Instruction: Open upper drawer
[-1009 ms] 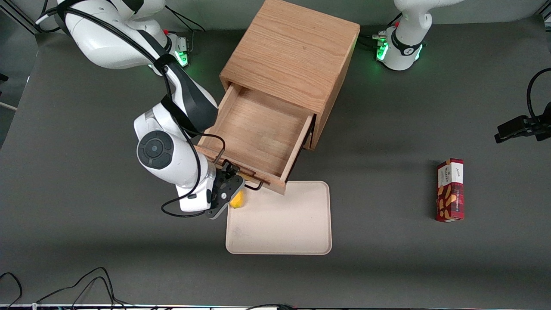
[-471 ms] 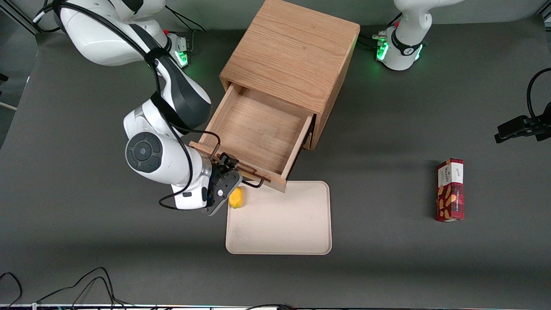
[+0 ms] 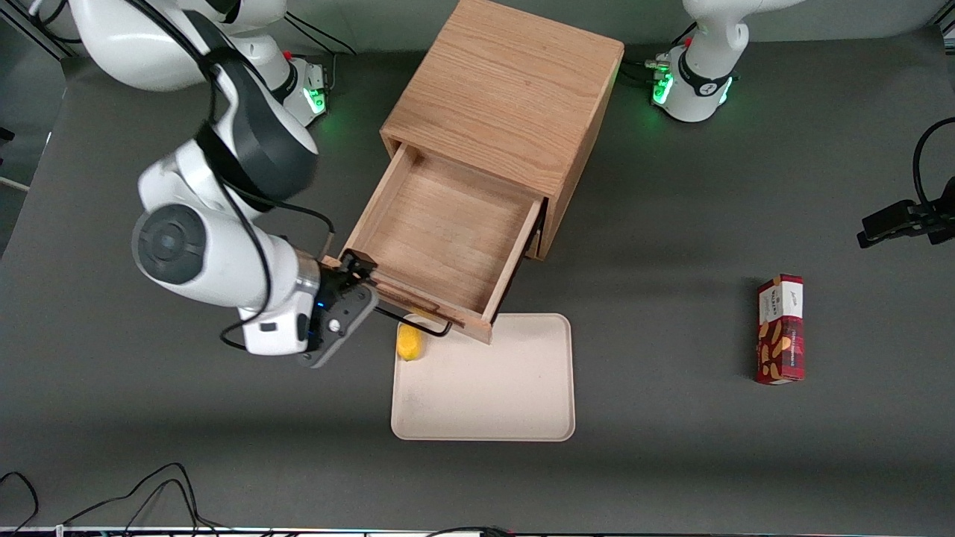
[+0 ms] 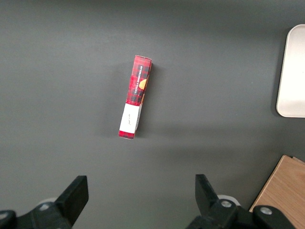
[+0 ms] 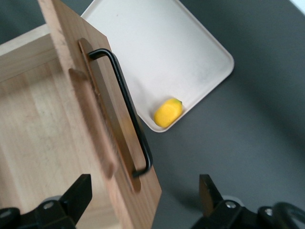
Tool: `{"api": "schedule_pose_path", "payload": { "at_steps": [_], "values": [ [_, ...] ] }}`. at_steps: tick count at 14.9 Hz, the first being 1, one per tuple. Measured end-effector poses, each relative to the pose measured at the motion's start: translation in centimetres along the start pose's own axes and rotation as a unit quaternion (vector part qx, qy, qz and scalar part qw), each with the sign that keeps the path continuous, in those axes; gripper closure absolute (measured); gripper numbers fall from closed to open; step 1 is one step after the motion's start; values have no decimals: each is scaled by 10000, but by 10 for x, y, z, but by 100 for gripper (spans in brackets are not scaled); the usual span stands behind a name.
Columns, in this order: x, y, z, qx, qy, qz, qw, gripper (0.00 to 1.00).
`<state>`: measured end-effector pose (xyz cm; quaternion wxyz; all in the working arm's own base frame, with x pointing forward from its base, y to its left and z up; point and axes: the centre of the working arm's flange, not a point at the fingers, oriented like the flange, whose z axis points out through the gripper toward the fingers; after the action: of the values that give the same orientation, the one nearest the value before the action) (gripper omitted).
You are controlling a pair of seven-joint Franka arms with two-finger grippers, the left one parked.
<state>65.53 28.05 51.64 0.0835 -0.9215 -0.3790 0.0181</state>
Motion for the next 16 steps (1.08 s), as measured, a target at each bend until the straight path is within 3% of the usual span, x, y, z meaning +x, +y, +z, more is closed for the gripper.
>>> {"api": "schedule_pose_path", "payload": {
  "at_steps": [2,9,13,16],
  "values": [
    [-14,-6,-34,-151,57,13,9999,0],
    [-81,-3,-85,-420,-268,379,9980,0],
    [-154,20,-104,-648,-459,1220,9893,0],
    [-201,34,-117,-784,-413,1778,9801,0]
  ]
}}
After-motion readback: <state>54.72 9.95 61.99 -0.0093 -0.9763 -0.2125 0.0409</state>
